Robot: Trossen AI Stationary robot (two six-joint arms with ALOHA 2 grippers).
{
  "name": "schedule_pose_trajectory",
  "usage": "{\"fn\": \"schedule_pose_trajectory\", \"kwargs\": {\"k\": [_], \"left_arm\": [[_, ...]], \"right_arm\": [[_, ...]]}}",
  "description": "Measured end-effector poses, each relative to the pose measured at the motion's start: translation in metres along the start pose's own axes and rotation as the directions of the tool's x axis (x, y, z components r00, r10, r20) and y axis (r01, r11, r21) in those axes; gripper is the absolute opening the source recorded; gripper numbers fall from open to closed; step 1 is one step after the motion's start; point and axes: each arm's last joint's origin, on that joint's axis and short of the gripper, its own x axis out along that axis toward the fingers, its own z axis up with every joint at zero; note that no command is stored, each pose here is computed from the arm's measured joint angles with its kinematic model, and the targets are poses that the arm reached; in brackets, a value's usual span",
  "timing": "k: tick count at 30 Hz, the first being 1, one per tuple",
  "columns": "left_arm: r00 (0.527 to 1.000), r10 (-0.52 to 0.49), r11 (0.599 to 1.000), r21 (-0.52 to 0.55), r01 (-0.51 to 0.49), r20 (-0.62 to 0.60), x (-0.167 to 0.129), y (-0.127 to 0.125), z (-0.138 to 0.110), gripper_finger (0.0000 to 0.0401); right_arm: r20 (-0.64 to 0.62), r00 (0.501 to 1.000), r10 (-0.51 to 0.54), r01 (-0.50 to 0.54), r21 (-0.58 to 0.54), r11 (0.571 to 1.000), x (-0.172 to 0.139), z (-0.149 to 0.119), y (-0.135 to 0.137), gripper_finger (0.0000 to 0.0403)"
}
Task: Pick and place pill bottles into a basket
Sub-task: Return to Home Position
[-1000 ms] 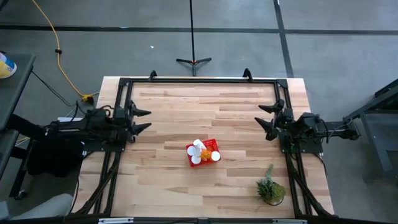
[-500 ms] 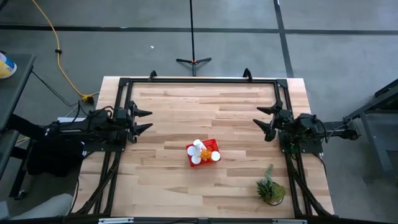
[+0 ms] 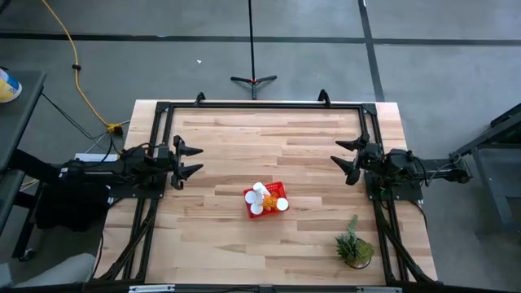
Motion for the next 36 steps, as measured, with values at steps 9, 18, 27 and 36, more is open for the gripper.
{"fn": "schedule_pose_trajectory", "kwargs": {"k": [9,18,27,36], "left_arm": [[0.996,0.006,0.999,-0.039,-0.01,-0.092,0.0,0.001,-0.009,0.0289],[0.984,-0.003,1.0,-0.029,-0.003,-0.177,-0.001,0.001,-0.017,0.0289],[0.984,-0.003,1.0,-0.029,-0.003,-0.177,-0.001,0.001,-0.017,0.0289],[0.984,-0.003,1.0,-0.029,-0.002,-0.177,-0.001,0.001,-0.017,0.0289]], "right_arm": [[-0.072,0.997,-0.016,0.017,0.013,1.0,0.0,-0.008,-0.001,0.0293],[-0.138,0.99,-0.007,0.002,-0.04,0.999,-0.001,-0.014,-0.002,0.0293],[-0.151,0.988,-0.009,0.002,-0.047,0.999,-0.001,-0.016,-0.002,0.0293],[-0.156,0.988,-0.01,0.003,-0.049,0.999,-0.001,-0.016,-0.002,0.0293]]}}
